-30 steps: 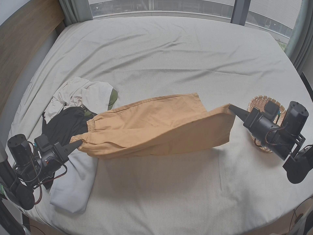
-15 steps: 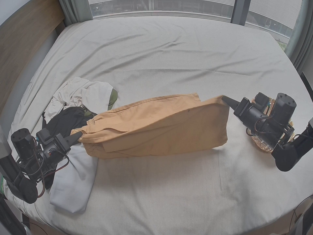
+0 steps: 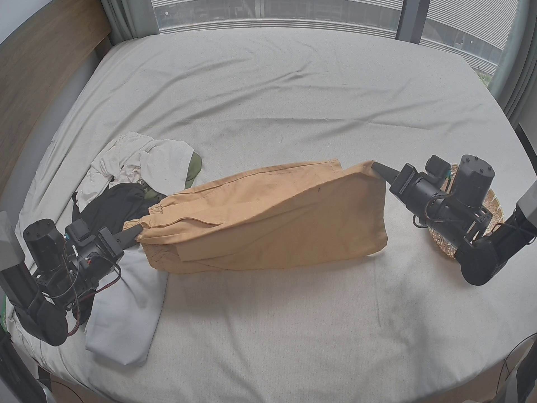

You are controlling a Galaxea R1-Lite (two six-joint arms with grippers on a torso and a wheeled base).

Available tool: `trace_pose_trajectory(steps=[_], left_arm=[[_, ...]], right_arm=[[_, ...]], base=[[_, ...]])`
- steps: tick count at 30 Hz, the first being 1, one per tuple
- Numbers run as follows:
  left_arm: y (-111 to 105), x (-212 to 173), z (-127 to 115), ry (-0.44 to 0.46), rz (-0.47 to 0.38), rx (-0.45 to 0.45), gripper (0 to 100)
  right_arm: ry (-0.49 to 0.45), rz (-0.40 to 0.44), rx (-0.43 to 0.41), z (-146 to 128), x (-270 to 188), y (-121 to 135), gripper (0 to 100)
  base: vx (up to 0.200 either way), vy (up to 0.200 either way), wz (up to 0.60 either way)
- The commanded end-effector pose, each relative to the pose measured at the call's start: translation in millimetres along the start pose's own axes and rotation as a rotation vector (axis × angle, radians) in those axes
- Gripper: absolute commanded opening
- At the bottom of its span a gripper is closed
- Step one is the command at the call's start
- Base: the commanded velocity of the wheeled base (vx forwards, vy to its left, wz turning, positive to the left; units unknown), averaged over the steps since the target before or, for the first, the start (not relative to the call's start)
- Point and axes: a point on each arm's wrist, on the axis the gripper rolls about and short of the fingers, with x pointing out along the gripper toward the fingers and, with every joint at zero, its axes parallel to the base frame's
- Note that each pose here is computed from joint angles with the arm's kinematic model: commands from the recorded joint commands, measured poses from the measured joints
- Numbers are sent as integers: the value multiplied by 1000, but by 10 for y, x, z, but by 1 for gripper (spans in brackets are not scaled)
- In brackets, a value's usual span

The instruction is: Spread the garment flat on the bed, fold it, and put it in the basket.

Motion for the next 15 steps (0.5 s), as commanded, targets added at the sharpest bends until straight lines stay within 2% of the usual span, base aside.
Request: trace_pose_trajectory(steps=[1, 11, 15], left_arm=[[3, 1, -8, 4, 0, -2, 0], [74, 53, -40, 16, 20, -21, 0], [65, 111, 16, -16, 15, -15, 0]], right_arm=[[0, 2, 0, -9, 39, -11, 0], [-9, 4, -2, -16, 173, -76, 0], [-3, -1, 0, 23, 260, -69, 0]], base=[[0, 0, 0], [0, 0, 0], [0, 0, 0]])
